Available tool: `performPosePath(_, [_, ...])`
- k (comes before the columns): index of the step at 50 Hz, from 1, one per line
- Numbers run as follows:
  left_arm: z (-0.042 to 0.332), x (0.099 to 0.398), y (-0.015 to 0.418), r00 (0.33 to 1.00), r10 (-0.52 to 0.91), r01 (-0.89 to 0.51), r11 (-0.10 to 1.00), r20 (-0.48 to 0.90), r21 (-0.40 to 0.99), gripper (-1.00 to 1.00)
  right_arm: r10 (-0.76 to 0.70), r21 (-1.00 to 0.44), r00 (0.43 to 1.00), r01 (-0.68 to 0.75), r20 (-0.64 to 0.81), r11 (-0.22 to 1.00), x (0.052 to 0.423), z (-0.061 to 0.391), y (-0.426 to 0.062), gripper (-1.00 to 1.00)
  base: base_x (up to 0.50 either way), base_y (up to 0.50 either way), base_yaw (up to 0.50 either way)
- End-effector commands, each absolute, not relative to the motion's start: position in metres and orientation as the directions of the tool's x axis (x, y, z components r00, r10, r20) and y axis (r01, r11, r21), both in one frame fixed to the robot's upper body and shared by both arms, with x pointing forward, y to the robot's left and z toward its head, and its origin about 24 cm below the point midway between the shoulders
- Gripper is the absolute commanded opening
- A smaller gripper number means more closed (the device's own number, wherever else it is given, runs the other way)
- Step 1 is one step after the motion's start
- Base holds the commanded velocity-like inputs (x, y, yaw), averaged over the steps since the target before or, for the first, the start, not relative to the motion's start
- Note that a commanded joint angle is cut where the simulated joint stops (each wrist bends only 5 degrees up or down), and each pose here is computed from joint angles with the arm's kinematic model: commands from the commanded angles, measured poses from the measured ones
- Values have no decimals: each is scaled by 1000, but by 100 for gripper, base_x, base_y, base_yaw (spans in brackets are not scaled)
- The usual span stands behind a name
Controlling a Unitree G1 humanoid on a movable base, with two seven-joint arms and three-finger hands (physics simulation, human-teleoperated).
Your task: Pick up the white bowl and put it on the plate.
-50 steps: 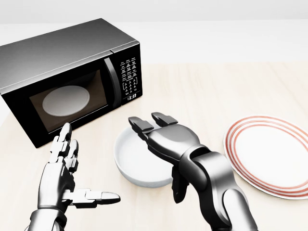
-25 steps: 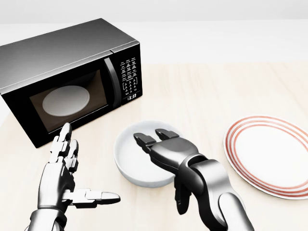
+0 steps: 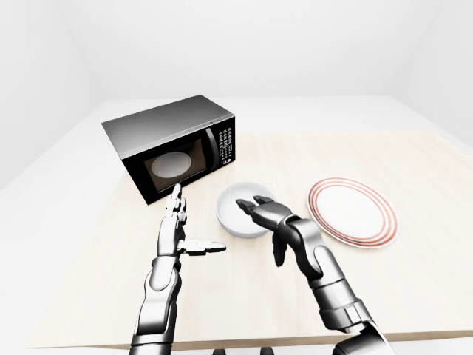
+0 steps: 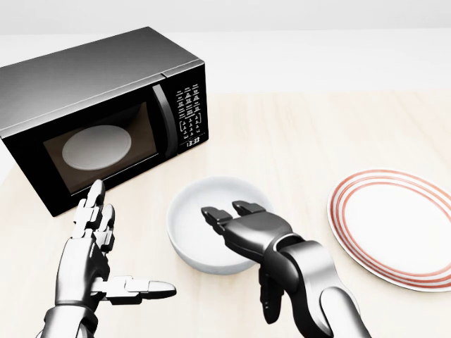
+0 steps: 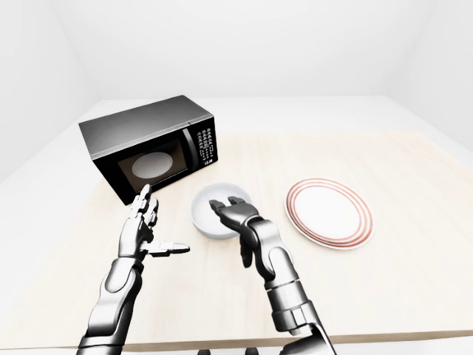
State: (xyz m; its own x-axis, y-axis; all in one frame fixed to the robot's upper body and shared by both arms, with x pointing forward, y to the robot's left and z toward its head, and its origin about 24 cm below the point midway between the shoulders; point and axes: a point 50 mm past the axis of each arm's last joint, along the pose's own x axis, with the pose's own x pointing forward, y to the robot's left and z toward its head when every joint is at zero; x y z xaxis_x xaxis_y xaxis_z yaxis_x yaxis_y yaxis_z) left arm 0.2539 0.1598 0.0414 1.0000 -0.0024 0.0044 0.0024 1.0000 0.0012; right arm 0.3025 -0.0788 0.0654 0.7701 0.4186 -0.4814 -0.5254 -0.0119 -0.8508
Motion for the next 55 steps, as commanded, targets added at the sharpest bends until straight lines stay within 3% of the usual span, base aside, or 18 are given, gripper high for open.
performPosePath(1, [41,254,160,1000,-2,2,1000,5,1,100,413,-843,764,-538,-496,-15,302,61,-80,100,0,0,0])
performPosePath(55, [41,254,160,1000,-2,2,1000,4,1,100,375,-797,728,-603,-574,-50,299,40,-85,100,0,0,0])
